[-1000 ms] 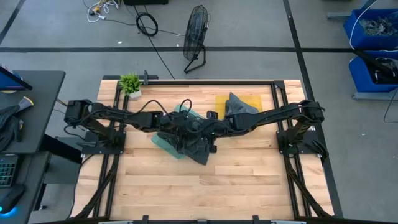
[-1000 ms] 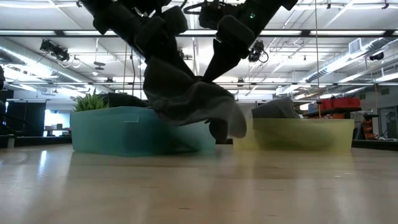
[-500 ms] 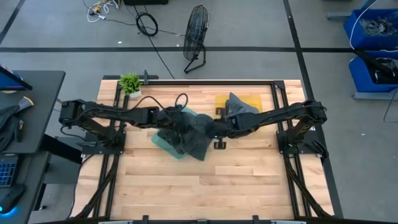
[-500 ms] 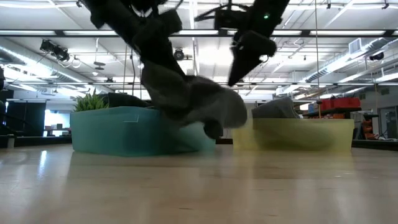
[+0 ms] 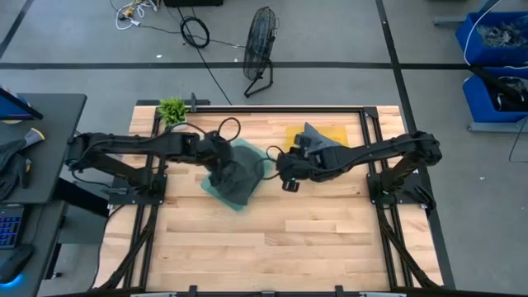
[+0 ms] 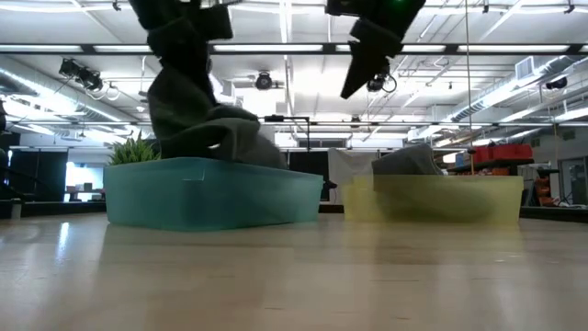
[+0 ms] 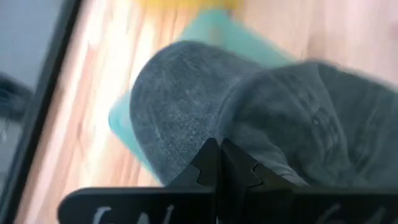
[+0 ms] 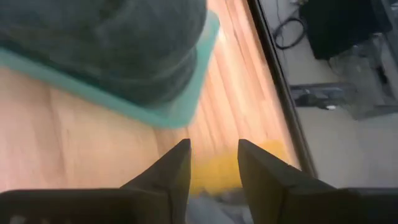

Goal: Pick & Place hat
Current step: Put the black cap into the green bin

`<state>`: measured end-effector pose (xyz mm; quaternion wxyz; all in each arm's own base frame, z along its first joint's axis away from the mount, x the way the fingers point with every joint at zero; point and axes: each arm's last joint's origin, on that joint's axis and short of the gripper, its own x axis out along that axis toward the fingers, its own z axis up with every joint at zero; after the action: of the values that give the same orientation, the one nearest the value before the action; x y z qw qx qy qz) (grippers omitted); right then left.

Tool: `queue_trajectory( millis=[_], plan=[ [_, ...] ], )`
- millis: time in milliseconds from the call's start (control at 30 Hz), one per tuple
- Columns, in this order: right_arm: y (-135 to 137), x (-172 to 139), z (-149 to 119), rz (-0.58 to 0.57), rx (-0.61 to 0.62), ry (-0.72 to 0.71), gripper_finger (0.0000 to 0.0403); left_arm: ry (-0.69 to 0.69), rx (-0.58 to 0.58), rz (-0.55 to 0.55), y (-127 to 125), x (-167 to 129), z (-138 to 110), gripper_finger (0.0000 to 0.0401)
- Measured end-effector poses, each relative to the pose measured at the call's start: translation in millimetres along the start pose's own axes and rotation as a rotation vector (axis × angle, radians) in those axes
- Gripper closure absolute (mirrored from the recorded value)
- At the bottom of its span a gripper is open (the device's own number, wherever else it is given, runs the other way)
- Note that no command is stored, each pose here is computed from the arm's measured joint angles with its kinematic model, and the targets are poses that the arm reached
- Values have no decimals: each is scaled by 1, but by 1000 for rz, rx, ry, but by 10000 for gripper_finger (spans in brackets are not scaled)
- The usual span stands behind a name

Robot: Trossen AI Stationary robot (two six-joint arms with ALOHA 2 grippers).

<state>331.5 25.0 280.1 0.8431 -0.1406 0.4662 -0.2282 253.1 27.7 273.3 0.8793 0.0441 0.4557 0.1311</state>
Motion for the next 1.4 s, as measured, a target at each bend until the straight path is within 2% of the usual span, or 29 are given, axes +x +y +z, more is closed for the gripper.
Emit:
queue_trajectory(
  millis=[67,233,400,533,700,833,967,1100,1267,1400],
  plan=[
    [-2,4,6,30,32,-38,269,50,-14,2,1,3,-4,396],
    [-5,16,16,163,92,-102,299,46,23,7,-1,10,-1,395],
    [3,36,18,322,-9,-88,350,20,110,96,2,11,2,396],
    [19,57,21,464,-64,-110,394,22,115,97,1,13,3,394],
    [35,82,29,477,-47,-190,394,69,93,41,-5,34,3,396],
    [39,89,29,474,-65,-191,399,125,106,24,-14,60,2,393],
    [40,94,26,475,-49,-164,400,62,46,17,-19,76,10,394],
    [39,103,22,467,-48,-116,401,6,-103,9,-21,82,15,395],
    [40,115,16,465,-54,-59,401,2,-305,8,-21,82,15,377],
    [40,119,15,440,-54,-57,402,23,-334,-13,-23,86,13,372]
  ],
)
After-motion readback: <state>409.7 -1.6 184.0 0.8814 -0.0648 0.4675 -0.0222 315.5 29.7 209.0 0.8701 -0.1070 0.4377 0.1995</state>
